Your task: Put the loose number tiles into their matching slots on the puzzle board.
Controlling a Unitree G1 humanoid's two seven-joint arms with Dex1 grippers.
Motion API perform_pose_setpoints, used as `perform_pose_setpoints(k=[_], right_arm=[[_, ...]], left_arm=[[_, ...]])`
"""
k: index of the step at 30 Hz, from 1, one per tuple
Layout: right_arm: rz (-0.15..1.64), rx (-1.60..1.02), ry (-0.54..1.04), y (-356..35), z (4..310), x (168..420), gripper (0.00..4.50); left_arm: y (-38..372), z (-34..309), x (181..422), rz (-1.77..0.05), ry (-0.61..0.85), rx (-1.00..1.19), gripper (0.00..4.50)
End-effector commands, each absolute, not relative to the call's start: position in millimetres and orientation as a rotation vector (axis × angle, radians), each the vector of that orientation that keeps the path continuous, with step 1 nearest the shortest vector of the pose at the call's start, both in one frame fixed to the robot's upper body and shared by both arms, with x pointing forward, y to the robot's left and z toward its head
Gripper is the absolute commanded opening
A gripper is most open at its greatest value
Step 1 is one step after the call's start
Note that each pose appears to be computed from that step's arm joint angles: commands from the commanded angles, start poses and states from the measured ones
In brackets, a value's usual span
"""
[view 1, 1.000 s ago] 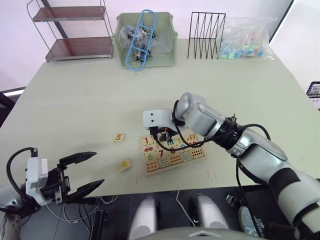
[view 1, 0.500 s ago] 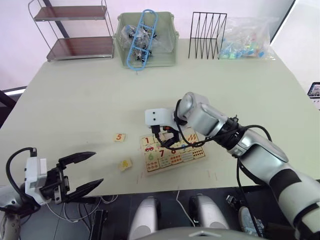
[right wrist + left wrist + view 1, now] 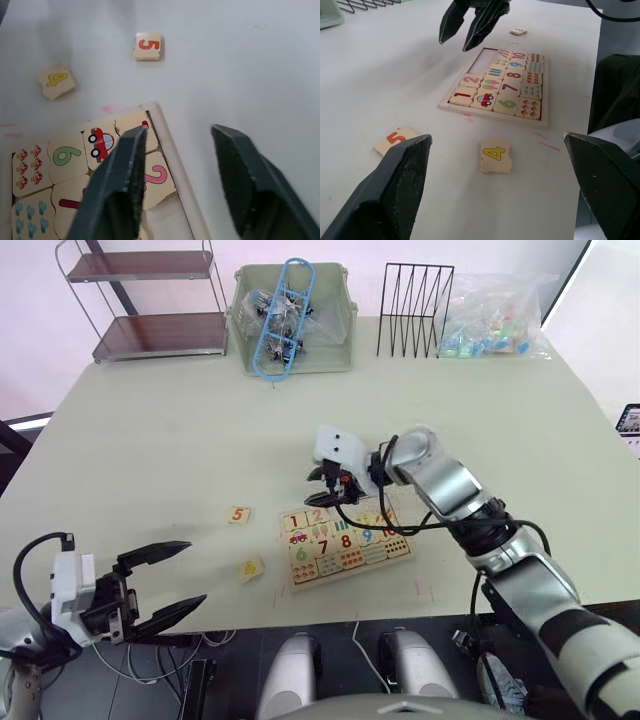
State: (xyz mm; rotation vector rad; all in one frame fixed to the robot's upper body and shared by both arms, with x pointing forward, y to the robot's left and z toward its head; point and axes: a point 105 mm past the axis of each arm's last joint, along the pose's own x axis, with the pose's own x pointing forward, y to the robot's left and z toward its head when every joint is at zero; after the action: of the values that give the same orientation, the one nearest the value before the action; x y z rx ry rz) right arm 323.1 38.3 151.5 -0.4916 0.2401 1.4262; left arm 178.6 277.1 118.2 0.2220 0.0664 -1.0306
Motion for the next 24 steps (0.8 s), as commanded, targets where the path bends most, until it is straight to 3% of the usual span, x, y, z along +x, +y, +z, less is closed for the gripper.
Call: perform_pose_setpoints(k=[1, 2, 3, 11, 24], right_arm=[[1.427, -0.451, 0.078, 38, 166, 320, 0.75], [1.421, -0.431, 0.067, 36, 164, 321, 0.18], [1.417, -0.418, 0.061, 35, 162, 321, 0.08], [1.414, -0.42, 0.056, 29, 129, 317, 0.08], [1.432, -0.444, 0.182, 24, 86, 308, 0.08]], left_arm=[[280, 123, 178, -1.024, 0.05, 0.249, 4.5], [280, 123, 179, -1.026, 0.051, 0.249, 4.5], [279, 123, 179, -1.027, 0.051, 0.25, 4.5], [280, 123, 181, -1.035, 0.053, 0.253, 4.5], [278, 124, 182, -1.032, 0.052, 0.259, 4.5]])
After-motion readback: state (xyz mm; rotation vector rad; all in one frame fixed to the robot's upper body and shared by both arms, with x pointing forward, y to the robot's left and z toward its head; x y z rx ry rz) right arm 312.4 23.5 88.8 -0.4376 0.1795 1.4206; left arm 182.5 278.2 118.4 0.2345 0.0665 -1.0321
